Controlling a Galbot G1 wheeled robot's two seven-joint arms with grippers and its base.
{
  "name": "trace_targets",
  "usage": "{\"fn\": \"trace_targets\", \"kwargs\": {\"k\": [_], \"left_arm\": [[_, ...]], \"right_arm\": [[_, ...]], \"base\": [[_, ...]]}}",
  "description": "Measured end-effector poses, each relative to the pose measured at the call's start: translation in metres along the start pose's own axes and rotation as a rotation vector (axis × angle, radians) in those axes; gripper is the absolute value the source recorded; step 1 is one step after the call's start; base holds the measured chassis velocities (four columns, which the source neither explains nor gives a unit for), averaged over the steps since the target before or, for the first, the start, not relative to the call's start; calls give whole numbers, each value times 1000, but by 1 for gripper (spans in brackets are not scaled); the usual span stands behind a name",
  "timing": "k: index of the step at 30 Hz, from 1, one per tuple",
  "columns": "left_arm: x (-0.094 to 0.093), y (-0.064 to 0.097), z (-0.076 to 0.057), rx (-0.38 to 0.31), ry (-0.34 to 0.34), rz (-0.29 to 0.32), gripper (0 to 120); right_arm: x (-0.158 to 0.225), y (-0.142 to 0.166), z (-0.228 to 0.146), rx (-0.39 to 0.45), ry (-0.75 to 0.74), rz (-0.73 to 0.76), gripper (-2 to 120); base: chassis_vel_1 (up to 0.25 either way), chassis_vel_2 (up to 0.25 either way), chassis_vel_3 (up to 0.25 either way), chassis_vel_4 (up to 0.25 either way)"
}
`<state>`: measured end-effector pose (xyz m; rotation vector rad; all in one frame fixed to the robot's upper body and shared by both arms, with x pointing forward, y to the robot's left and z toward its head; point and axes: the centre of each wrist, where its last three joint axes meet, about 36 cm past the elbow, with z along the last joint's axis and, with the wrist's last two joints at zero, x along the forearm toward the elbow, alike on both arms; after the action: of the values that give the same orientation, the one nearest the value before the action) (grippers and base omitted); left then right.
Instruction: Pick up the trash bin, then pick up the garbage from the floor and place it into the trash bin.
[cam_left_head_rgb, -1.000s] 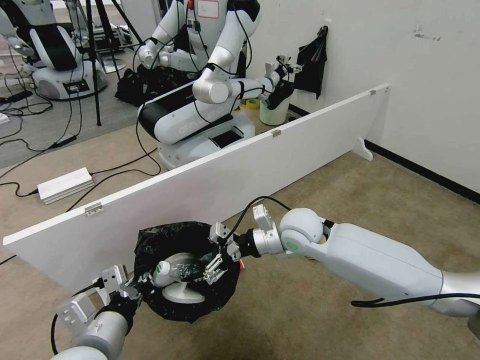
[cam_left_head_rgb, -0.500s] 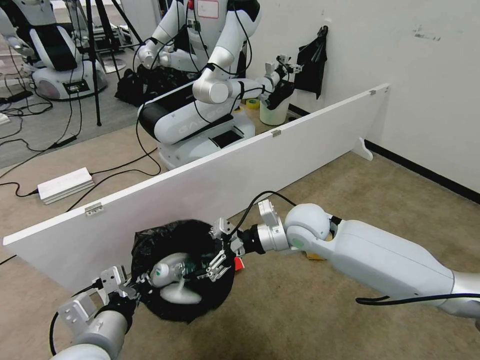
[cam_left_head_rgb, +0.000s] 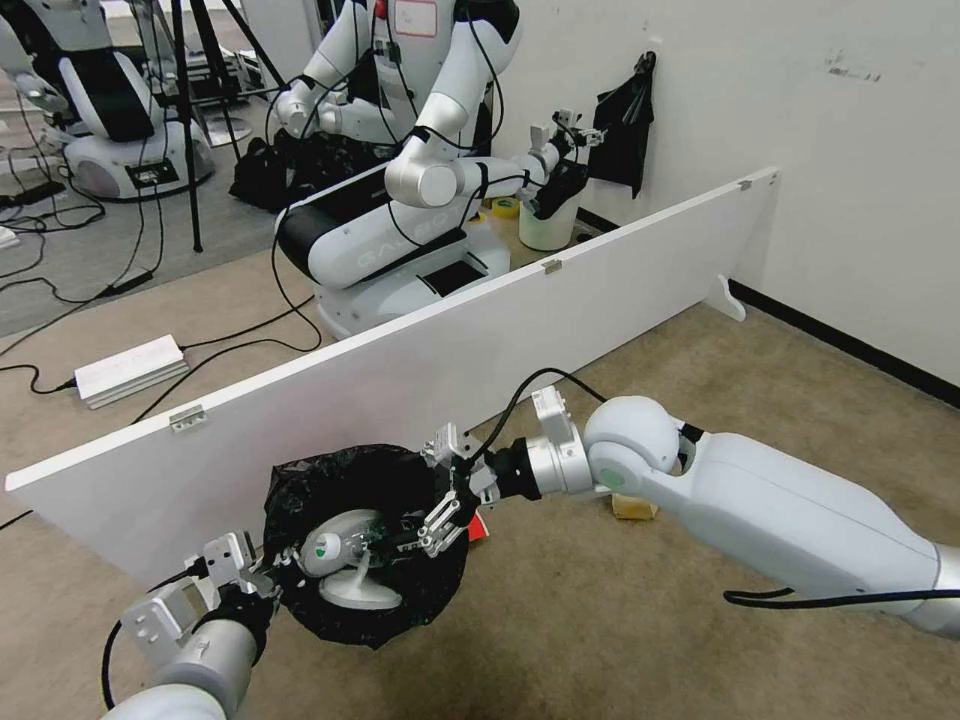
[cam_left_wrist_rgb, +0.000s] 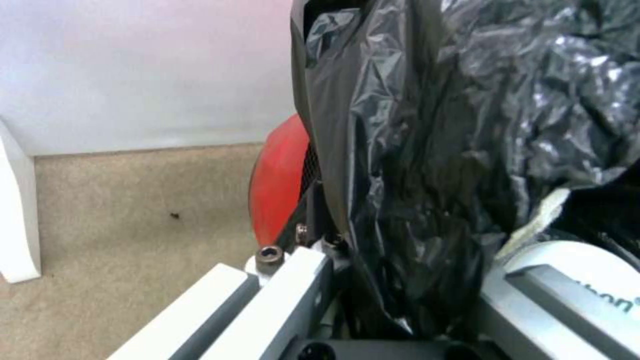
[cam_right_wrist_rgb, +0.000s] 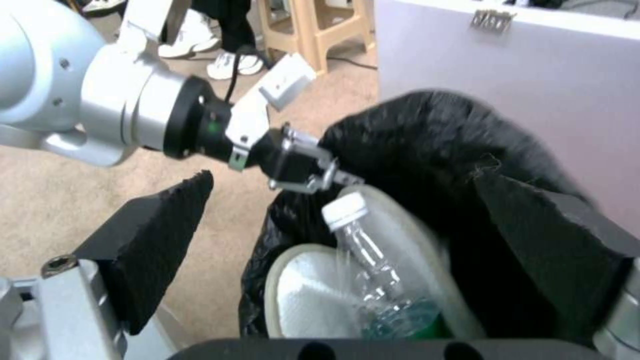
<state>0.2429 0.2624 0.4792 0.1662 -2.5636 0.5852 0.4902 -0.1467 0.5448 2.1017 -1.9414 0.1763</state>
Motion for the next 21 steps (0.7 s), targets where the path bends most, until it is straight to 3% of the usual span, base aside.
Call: {"fn": "trace_targets", "kwargs": {"k": [21], "left_arm": [[9, 4, 2, -18, 3, -34, 0]], "right_arm": [[61, 15, -29, 61, -86, 122, 100]], "base": [[0, 0, 0, 0]]}}
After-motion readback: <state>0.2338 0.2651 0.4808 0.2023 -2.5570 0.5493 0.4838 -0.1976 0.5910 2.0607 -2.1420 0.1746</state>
